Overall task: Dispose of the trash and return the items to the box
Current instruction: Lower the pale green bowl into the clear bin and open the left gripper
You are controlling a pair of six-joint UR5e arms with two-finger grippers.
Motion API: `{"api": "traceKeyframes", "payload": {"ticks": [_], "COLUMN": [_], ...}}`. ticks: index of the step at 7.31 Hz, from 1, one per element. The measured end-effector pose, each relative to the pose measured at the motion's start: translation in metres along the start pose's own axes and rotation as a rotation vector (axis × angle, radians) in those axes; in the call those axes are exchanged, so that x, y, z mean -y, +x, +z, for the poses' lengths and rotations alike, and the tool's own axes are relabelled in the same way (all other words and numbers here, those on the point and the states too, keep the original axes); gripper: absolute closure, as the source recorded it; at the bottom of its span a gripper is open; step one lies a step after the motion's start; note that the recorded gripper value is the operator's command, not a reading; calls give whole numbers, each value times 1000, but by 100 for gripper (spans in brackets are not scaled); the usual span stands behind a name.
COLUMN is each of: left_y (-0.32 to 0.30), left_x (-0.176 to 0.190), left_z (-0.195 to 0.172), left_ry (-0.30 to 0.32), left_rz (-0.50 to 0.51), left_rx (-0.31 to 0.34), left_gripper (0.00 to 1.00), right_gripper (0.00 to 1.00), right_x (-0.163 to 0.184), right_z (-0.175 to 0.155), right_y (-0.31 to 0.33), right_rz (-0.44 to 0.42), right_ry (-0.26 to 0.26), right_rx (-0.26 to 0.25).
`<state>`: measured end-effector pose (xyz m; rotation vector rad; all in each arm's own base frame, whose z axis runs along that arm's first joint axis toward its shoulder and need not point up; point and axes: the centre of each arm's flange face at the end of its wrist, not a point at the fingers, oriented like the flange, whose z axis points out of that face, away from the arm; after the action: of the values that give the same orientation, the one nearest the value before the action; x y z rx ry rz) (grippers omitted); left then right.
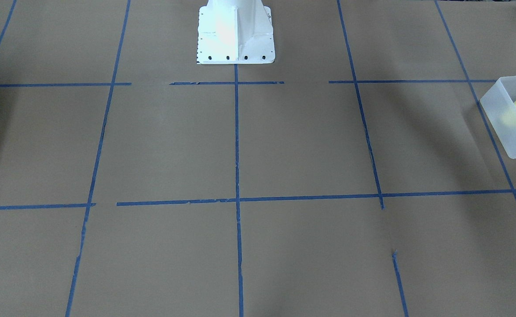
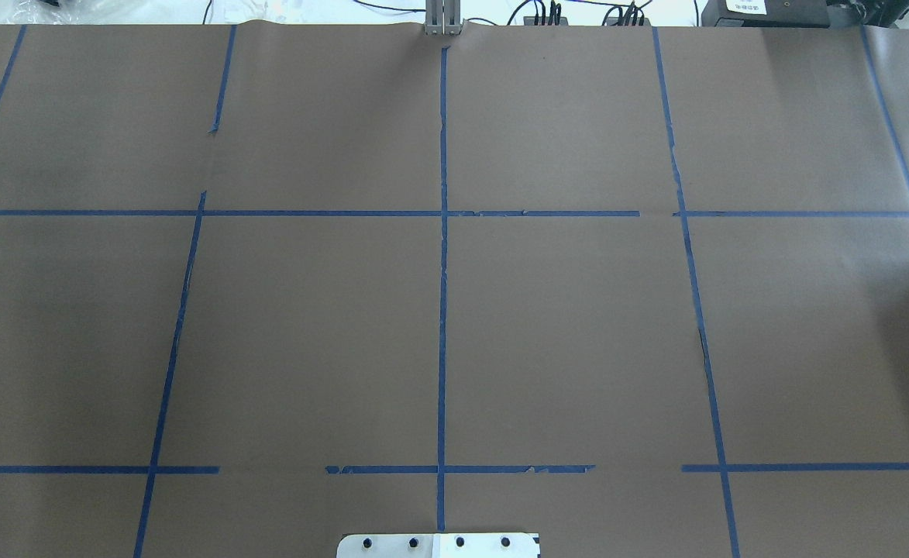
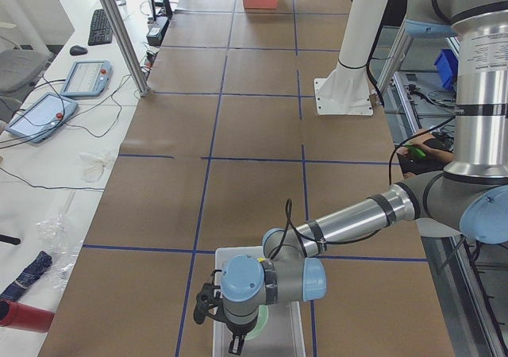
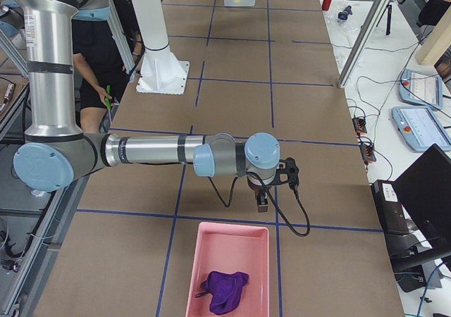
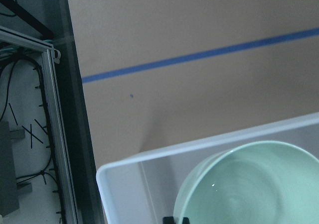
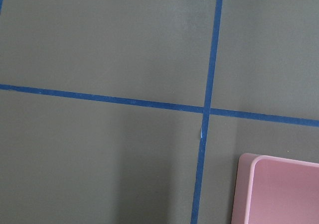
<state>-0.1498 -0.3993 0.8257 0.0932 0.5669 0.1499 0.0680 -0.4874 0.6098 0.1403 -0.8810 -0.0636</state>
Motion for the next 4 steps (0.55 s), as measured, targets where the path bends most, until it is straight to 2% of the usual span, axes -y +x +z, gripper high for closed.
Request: {"api": "traceKeyframes", "payload": {"ticks": [1,3,4], "left_y": [0,2,8], "left_x": [-5,-2,6], "left_z": [3,0,-10], "left_ry": [-1,11,37], "left_rz": [0,6,11], "left_rx": [0,-2,-13], "left_gripper": [0,0,0], "right_gripper": [0,0,0], "right_x": [0,0,0], "right_z": [0,-1,-1], "right_y": [0,-1,-1], "right_rz": [-1,-2,-2], "right_ry": [1,2,2], "right_rx": [-1,-1,-1]}}
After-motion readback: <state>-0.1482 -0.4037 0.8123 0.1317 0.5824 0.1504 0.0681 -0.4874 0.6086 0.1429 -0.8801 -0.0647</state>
